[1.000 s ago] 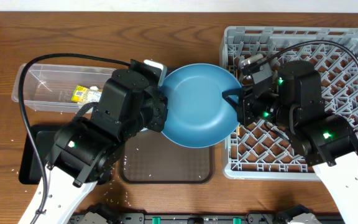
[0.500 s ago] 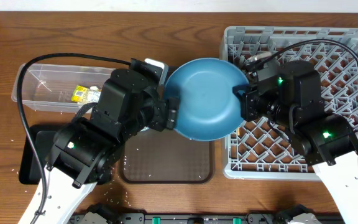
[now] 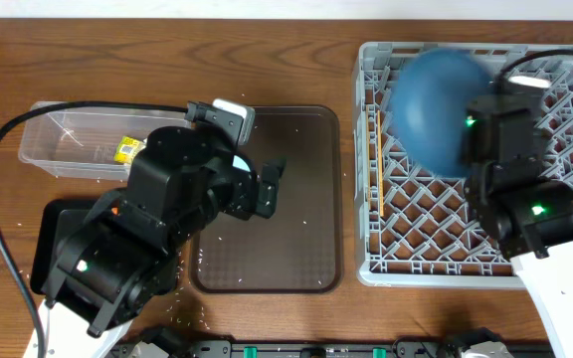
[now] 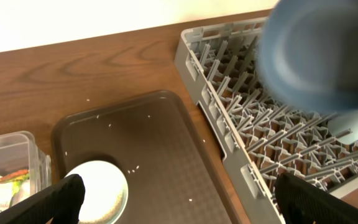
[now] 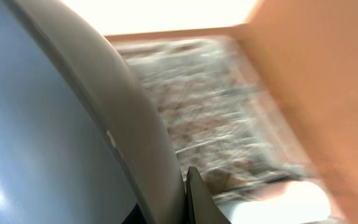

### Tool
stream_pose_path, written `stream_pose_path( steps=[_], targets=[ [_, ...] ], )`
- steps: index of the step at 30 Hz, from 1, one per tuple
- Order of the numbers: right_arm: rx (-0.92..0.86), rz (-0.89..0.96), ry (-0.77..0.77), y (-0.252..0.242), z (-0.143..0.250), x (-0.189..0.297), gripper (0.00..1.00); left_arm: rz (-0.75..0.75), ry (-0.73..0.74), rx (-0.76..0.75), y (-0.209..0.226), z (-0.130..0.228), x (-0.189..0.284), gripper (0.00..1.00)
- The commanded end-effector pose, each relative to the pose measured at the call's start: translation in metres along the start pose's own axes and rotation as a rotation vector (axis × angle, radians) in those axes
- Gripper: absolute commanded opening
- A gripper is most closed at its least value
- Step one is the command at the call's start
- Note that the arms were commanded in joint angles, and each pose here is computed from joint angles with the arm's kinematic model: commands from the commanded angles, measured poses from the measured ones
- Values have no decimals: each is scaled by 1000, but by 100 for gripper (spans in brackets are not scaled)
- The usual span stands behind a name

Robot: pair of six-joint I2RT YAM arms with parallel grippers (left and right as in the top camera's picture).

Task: Sort waste into correct bins and load items into the dishwasher rack
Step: 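Carry the blue plate with right gripper into the dish rack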

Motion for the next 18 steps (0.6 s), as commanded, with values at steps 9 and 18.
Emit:
stream_pose_path(
  steps=[9,18],
  targets=[
    [-90,690,-131,-92,-31,-3,1,-1,29,-7,1,5,5,98],
    [112,815,31,-96,-25,-71,1,-5,47,-6,1,9,5,98]
  ],
)
Point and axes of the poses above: each gripper's point midway between its finger pads, its own x axis back along the fingers, its own y axis along the line the jaws close on, z = x × y, the point moved 5 cm from there along x, back along the fingers, and after that the axes turned 1 degree about x, right-handed, at the moved point
